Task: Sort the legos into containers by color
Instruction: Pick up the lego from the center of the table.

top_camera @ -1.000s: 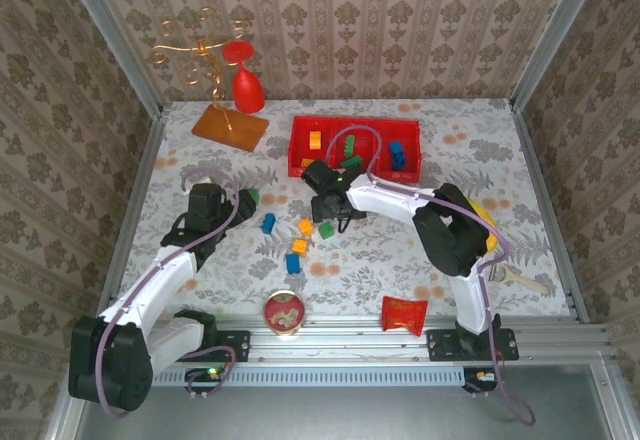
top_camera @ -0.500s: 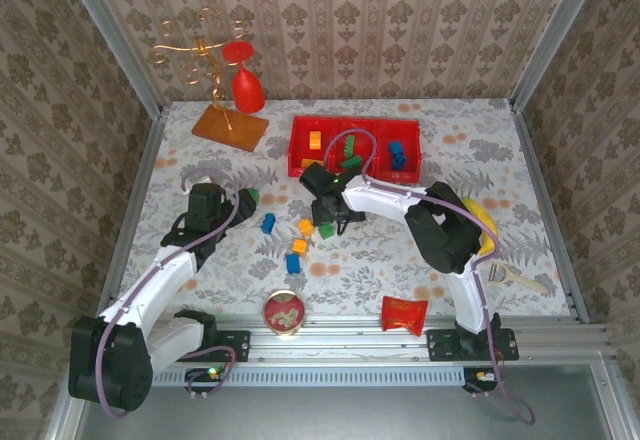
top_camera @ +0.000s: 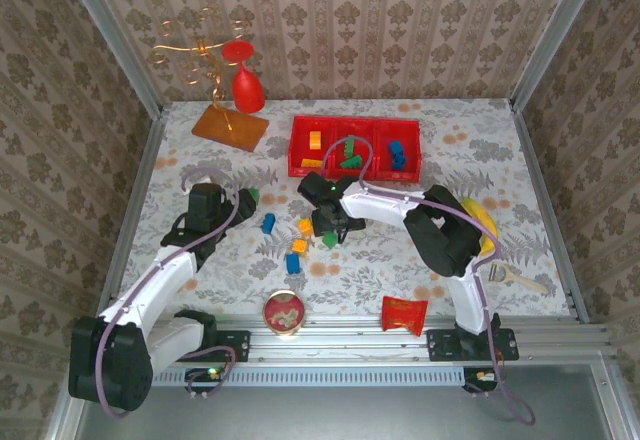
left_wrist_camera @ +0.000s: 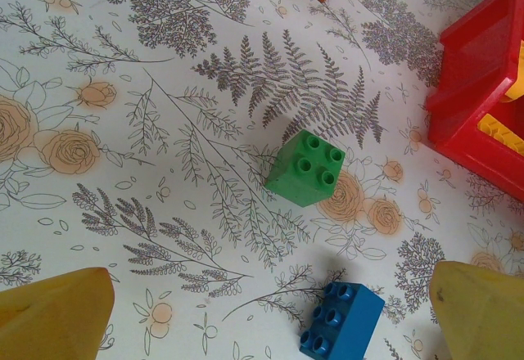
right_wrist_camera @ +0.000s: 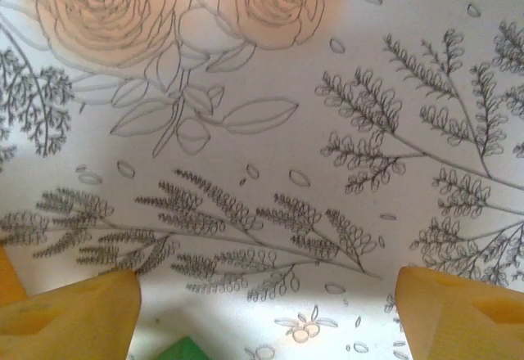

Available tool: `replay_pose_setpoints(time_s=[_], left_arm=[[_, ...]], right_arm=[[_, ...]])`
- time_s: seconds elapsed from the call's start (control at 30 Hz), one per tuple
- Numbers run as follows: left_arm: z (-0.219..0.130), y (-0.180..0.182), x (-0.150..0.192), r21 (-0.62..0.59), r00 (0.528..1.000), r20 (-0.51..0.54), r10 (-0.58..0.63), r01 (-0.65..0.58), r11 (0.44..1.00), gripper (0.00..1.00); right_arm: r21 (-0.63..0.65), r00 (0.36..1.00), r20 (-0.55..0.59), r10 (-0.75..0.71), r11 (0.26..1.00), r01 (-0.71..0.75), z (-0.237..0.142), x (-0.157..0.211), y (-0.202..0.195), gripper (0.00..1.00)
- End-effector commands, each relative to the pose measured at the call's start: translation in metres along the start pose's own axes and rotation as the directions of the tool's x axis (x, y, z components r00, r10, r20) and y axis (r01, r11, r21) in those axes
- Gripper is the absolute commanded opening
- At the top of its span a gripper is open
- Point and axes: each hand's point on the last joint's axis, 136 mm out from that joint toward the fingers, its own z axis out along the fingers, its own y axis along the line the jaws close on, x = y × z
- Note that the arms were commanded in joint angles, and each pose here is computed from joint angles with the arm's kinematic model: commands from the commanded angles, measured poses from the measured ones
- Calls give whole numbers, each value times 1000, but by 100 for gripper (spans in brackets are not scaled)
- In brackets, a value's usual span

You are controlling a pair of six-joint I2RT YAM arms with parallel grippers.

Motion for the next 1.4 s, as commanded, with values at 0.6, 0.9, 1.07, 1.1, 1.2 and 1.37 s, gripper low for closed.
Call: replay_pose_setpoints(time_s=[0.6, 0.9, 1.07, 1.1, 1.2, 1.37], left_arm=[[-2, -2, -8, 11, 1000, 17, 1, -1, 1000, 100], [-4, -4, -9, 15, 1000, 20, 0, -1, 1000, 100], [-3, -4, -9, 13, 1000, 18, 2, -2, 1000, 100], [-3, -4, -9, 14, 1000, 18, 2, -3, 1000, 100], [-3, -4, -9, 14, 1000, 17, 5, -6, 1000, 100], [-4, -4, -9, 13, 1000, 15, 13, -14, 1000, 100]], right_arm=[[-84, 992, -123, -16, 996, 6, -15, 63, 3, 66], [-110, 990, -133, -46, 993, 31, -16, 68, 7, 44], [-95, 992, -114, -52, 995, 41, -21, 64, 3, 32], [-93, 993, -104, -53, 995, 44, -23, 61, 3, 30], [-91, 996, -69, -65, 994, 58, -32, 51, 2, 24], [-65, 997, 29, -73, 995, 75, -52, 13, -8, 21]])
